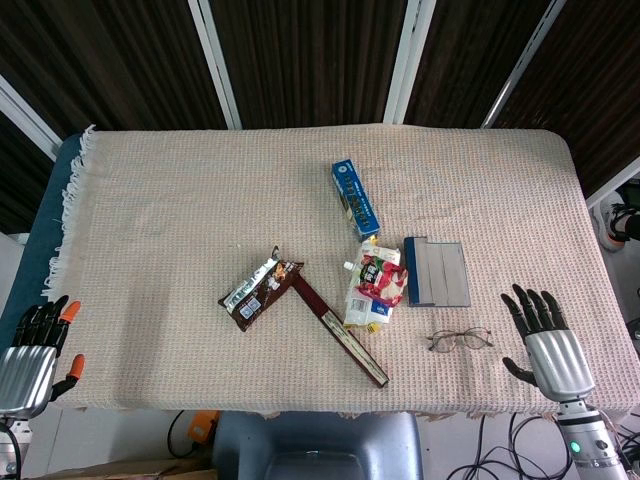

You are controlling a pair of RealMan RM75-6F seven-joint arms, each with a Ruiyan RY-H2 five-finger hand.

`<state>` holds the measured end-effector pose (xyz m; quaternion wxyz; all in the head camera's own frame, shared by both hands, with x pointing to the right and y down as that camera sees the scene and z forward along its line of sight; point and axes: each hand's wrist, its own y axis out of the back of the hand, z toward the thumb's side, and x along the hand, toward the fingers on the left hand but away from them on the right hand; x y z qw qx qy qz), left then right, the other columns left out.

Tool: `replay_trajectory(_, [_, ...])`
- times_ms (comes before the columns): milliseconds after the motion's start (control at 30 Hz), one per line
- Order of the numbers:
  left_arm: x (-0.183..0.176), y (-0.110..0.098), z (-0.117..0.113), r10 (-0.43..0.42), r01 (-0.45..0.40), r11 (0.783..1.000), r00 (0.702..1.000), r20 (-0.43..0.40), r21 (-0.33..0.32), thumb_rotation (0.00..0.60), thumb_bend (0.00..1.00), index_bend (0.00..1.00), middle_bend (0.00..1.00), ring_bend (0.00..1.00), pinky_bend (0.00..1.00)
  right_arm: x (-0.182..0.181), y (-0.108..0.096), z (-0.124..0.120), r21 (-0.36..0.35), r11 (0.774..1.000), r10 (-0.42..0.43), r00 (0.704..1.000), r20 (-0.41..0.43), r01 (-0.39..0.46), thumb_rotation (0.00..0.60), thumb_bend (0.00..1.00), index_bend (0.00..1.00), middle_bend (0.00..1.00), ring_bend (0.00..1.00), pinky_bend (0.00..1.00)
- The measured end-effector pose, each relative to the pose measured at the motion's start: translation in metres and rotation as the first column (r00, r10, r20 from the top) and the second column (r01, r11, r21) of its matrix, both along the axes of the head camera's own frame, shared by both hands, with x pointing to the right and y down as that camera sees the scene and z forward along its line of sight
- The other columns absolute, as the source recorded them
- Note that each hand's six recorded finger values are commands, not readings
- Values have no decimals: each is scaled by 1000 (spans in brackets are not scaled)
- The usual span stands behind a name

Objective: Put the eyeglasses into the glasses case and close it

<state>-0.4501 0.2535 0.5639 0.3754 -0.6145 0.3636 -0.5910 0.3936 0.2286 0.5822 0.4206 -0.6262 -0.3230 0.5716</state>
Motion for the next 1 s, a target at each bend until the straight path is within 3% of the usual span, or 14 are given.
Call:
replay_trajectory(233, [1,0,1,3,-3,1000,1000,-5,-5,600,411,0,0,0,0,-2,0,6,-13,1000,-5,1000,-2,5,600,293,243,0,0,0])
replay_trajectory(433, [-2,0,-1,0,0,1000,1000,-15,-1,600,413,0,0,0,0,-14,-5,29,-68,997,-36,999,18,37,600,316,403,1,0,0])
replay_trajectory(600, [-3,0,-4,2,-2,1000,1000,-20,3,600,412,0,0,0,0,-34,-14,60,-143,985,-90,996,23,92,600,417,547,42,0,0])
replay_trajectory(1000, [-6,5,-9,-2,2,1000,1000,-29,11,600,414,0,0,0,0,-43,-25,102,-224,968,-127,990,-53,112,600,477,606,58,0,0])
